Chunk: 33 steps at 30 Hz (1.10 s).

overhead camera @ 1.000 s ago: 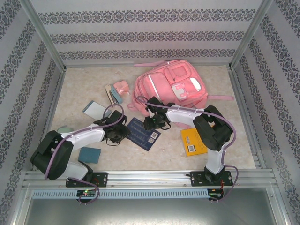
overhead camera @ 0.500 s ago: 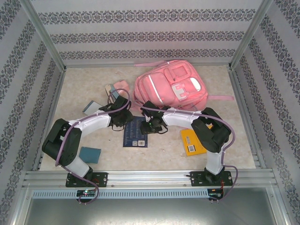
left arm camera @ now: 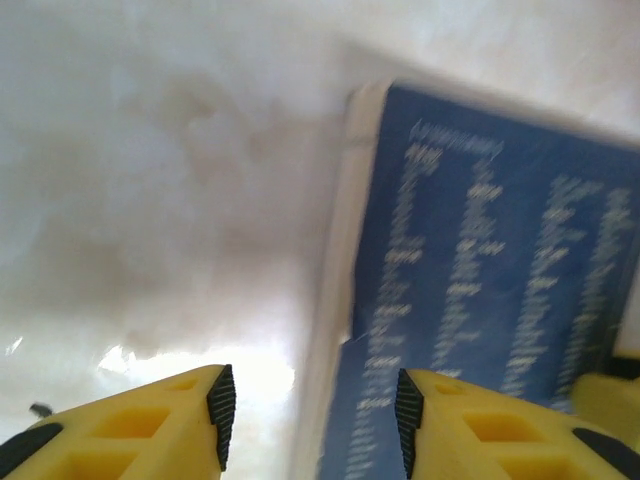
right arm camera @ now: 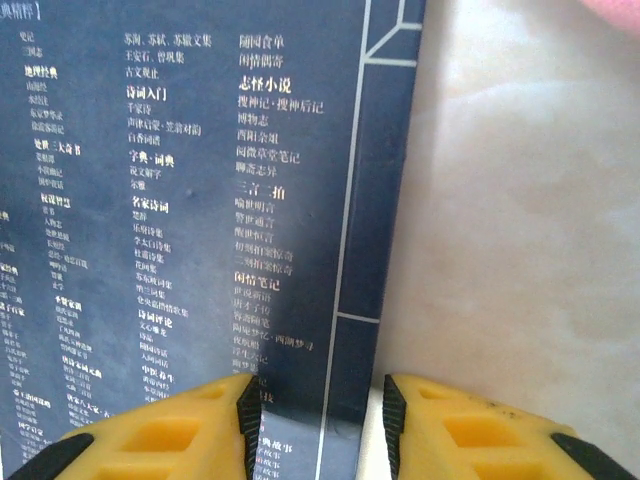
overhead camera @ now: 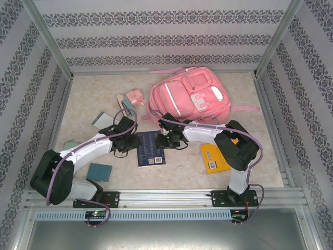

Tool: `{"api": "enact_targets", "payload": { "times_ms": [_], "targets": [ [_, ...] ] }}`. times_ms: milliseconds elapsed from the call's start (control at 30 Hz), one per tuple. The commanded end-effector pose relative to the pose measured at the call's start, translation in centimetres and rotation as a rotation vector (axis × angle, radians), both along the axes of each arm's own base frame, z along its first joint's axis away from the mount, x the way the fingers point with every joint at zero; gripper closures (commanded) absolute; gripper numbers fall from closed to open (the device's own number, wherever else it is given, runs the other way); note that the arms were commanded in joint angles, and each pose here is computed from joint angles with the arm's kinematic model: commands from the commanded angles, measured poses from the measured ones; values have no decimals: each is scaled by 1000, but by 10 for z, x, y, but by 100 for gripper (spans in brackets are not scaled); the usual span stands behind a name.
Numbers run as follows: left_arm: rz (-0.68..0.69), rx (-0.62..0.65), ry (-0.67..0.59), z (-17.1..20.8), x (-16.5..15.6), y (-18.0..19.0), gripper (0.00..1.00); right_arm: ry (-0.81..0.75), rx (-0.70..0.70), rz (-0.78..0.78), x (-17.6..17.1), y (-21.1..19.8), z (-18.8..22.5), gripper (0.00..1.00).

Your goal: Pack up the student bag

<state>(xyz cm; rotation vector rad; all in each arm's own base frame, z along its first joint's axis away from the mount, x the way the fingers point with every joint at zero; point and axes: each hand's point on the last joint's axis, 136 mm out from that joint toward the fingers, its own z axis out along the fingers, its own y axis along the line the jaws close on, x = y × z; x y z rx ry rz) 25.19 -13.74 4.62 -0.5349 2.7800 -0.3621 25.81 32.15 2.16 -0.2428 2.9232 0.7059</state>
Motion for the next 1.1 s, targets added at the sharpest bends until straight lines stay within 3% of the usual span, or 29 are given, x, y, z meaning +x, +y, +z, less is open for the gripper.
{"api": "enact_targets", "payload": {
  "times_ms": [0, 200, 567, 767, 1067],
  "targets": [
    [-56, -29, 46, -11, -19, -4, 54, -7, 29, -36, 5, 0, 3, 60],
    [-64, -85, 63, -24, -21, -14, 58, 11, 37, -48, 3, 0, -3, 60],
    [-45, -154, -23, 9, -6, -25, 60, 9, 31, -49, 1, -2, -4, 60],
    [-46, -177, -2, 0, -9, -28, 63, 13, 28, -49, 0, -3, -6, 61],
    [-15, -48, -65, 28, -5, -4, 64, 13, 22, -52, 0, -4, -6, 60]
  ]
}}
